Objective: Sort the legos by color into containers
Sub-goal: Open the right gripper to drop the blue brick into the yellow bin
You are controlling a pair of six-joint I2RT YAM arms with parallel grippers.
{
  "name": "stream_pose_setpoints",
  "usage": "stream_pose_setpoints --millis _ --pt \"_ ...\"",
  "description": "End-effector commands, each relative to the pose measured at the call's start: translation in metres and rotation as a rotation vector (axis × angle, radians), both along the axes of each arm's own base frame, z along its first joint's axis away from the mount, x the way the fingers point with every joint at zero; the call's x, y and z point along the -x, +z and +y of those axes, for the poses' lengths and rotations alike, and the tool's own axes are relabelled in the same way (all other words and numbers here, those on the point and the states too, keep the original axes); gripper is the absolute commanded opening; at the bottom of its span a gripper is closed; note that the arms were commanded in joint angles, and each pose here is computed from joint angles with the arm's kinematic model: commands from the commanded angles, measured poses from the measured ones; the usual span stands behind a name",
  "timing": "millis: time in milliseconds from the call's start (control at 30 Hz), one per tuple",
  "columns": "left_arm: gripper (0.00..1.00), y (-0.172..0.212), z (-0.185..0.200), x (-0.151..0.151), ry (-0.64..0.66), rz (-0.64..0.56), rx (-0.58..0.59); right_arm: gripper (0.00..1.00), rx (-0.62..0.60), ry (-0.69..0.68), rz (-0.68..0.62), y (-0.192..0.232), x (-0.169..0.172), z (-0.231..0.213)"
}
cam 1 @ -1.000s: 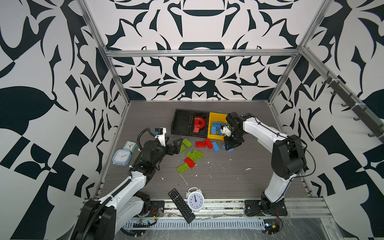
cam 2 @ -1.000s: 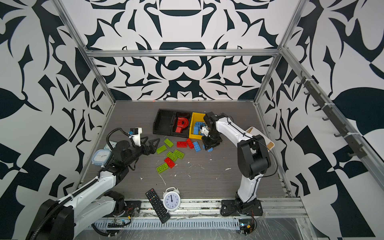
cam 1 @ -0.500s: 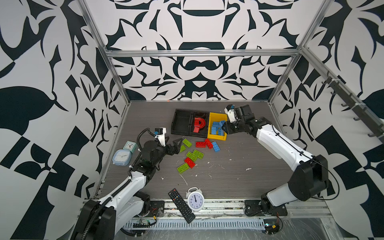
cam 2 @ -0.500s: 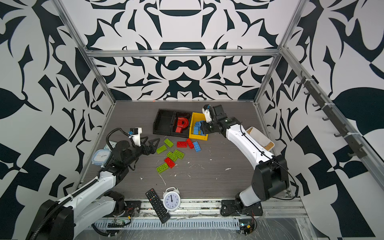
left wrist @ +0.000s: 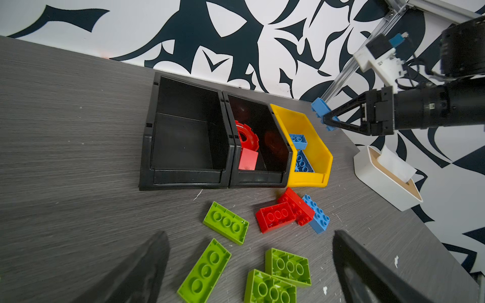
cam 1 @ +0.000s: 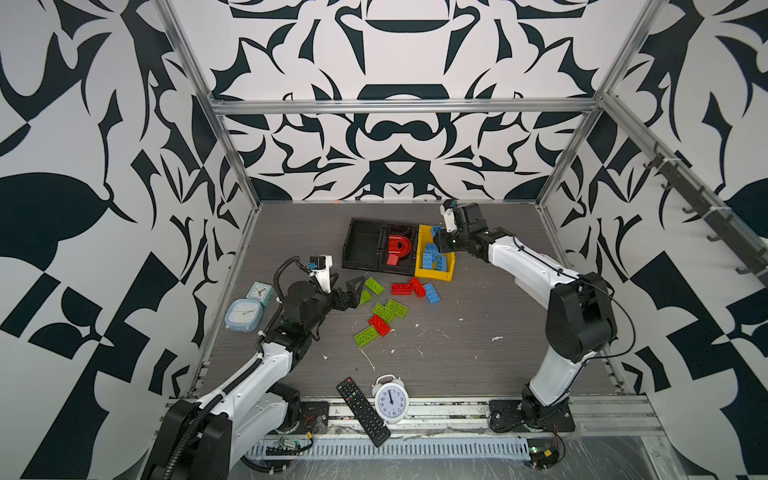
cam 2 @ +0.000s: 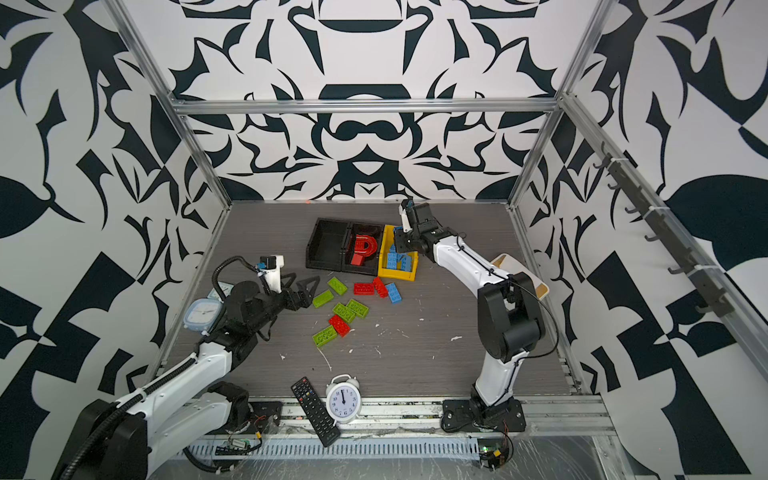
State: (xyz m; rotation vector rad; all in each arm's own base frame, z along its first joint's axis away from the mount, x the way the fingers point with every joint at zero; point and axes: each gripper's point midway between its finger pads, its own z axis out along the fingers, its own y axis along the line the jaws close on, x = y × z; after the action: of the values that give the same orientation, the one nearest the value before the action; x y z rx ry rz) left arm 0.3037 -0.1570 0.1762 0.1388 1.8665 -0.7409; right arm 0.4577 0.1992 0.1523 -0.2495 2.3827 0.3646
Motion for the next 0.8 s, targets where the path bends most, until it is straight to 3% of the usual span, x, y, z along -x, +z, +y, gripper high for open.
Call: stream_pose_setpoints --millis 0,167,400,600,767 --pt "1.00 -0.001 0.001 0.000 0.009 0.001 -0.007 0.31 -0.033 -0.017 -0.069 0.025 -0.016 0.005" --pt "1.00 0.000 0.001 0.000 0.007 0.001 -0.008 0.34 -0.023 -0.017 -0.051 0.017 -0.019 0.006" --pt "1.00 0.000 0.001 0.000 0.007 -0.001 -0.008 0.58 -0.015 -0.011 -0.045 0.017 -0.017 0.005" --pt "1.00 0.001 0.002 0.000 0.010 -0.002 -0.007 0.59 -0.014 0.022 -0.046 0.027 0.002 0.003" --pt "1.00 0.002 0.003 0.001 0.014 -0.008 -0.007 0.60 0.009 0.060 -0.011 0.014 0.048 0.002"
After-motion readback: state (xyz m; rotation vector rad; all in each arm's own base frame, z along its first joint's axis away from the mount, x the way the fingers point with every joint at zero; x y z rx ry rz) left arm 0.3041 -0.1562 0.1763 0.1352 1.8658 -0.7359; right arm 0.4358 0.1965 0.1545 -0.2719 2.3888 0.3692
